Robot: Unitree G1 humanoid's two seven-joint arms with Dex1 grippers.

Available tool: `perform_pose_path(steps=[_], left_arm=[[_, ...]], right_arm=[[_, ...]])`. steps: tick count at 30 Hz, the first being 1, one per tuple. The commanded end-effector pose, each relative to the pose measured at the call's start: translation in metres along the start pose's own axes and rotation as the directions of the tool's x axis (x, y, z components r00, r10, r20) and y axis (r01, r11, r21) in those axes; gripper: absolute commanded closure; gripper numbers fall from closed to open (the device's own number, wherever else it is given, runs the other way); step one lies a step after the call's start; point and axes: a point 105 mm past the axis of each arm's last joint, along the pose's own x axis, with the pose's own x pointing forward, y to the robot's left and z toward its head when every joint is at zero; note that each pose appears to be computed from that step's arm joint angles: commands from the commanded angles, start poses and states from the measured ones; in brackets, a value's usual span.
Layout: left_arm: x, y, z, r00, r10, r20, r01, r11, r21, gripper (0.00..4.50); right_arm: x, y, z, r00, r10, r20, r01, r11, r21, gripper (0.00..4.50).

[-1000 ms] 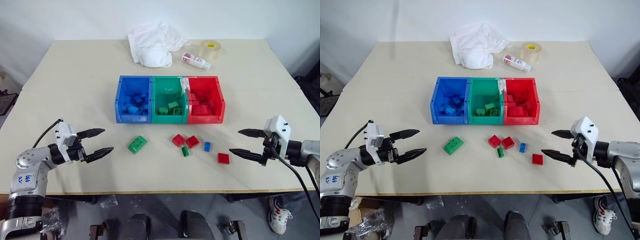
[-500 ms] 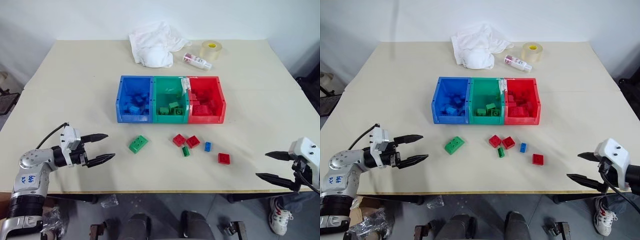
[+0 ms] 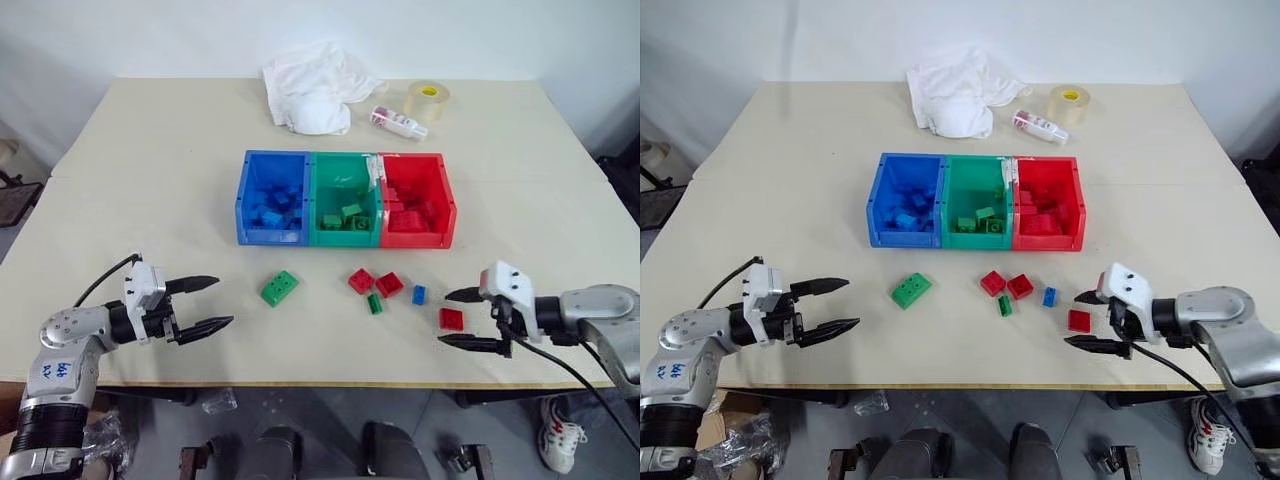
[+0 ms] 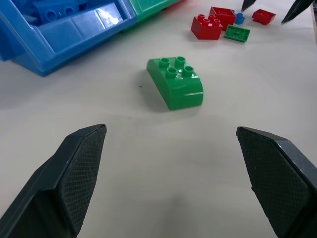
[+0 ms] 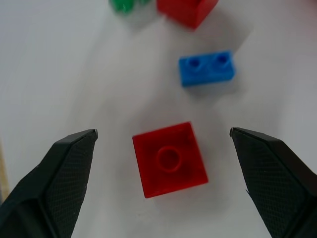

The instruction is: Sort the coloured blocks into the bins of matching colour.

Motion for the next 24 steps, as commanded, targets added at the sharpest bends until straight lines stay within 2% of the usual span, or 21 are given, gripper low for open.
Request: perform_pose_path(steps=[1,3,10,11,15,20,24], left_arm=[[-0.003,-0.003,0.011,0.999,0.013,0.031,-0.014,0.999,0.032,0.00],[-0.004,-0.005,0.010,0.999,0.020,0.028,-0.021,0.999,0.026,0.00],[-0.003,-0.007,0.009,0.999,0.030,0.033,-0.031,0.999,0.016,0.00],[-0.001,-0.006,0.009,0.999,0.030,0.035,-0.031,0.999,0.017,0.00],[0.002,-0.004,0.010,0.999,0.030,0.041,-0.031,0.999,0.019,0.00],[0.006,0.002,0.014,0.998,0.029,0.050,-0.031,0.999,0.035,0.00],[0.011,0.006,0.016,0.998,0.025,0.058,-0.028,0.999,0.047,0.00]], right_arm=[[0.005,0.002,-0.003,0.999,0.026,-0.019,-0.027,0.999,-0.025,0.19],[0.006,0.001,-0.003,0.999,0.028,-0.019,-0.029,0.999,-0.029,0.51],[0.002,-0.001,0.005,1.000,0.010,0.017,-0.009,0.999,-0.047,2.96],[0.001,-0.004,0.012,0.999,-0.005,0.043,0.007,0.999,-0.054,3.09],[-0.003,-0.020,0.037,0.989,-0.076,0.130,0.086,0.994,-0.074,3.08],[-0.010,-0.070,0.112,0.918,-0.214,0.333,0.273,0.952,-0.139,3.08],[0.001,-0.107,0.138,0.878,-0.311,0.364,0.380,0.915,-0.135,3.08]])
